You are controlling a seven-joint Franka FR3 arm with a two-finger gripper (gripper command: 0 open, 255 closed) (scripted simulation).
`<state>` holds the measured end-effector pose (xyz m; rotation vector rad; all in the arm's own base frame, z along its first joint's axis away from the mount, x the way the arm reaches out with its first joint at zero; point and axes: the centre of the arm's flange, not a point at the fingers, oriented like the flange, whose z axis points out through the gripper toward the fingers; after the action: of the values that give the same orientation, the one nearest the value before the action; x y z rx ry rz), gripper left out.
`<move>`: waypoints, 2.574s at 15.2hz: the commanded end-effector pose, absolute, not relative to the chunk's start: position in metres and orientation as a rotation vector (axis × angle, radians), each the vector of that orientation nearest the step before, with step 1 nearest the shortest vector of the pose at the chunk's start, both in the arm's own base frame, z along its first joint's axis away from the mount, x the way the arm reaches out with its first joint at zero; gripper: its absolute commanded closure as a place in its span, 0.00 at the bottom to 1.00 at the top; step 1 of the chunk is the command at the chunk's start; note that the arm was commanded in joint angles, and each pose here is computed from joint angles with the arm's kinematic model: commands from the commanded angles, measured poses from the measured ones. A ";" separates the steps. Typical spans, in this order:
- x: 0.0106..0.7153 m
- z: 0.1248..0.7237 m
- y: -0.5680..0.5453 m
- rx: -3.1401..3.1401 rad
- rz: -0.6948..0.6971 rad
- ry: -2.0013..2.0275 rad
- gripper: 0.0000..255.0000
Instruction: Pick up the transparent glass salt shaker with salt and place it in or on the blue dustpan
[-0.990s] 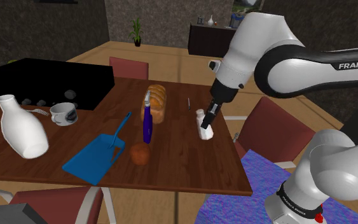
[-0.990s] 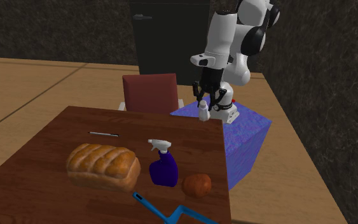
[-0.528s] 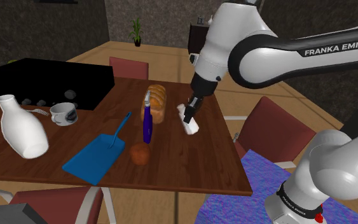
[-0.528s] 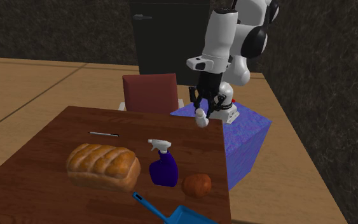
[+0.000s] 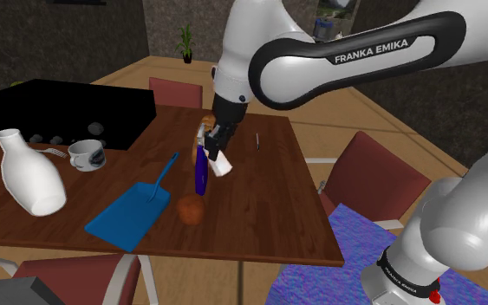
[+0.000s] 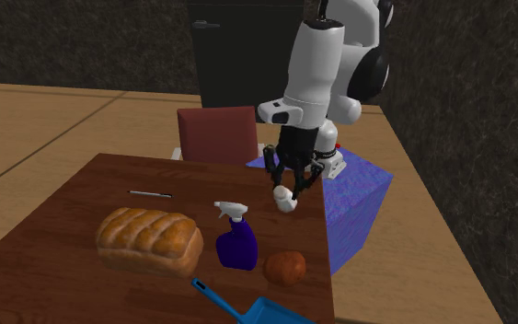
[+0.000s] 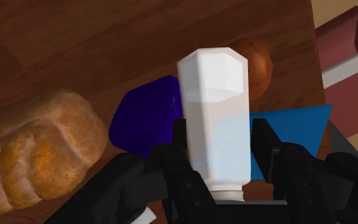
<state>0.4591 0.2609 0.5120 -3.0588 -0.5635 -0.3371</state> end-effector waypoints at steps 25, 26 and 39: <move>0.632 0.469 0.384 -3.059 -0.337 -0.562 1.00; 0.632 0.463 0.384 -3.059 -0.337 -0.562 1.00; 0.632 0.437 0.384 -3.059 -0.337 -0.562 1.00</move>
<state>0.6317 0.3844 0.4374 -3.0587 -0.5619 -0.3368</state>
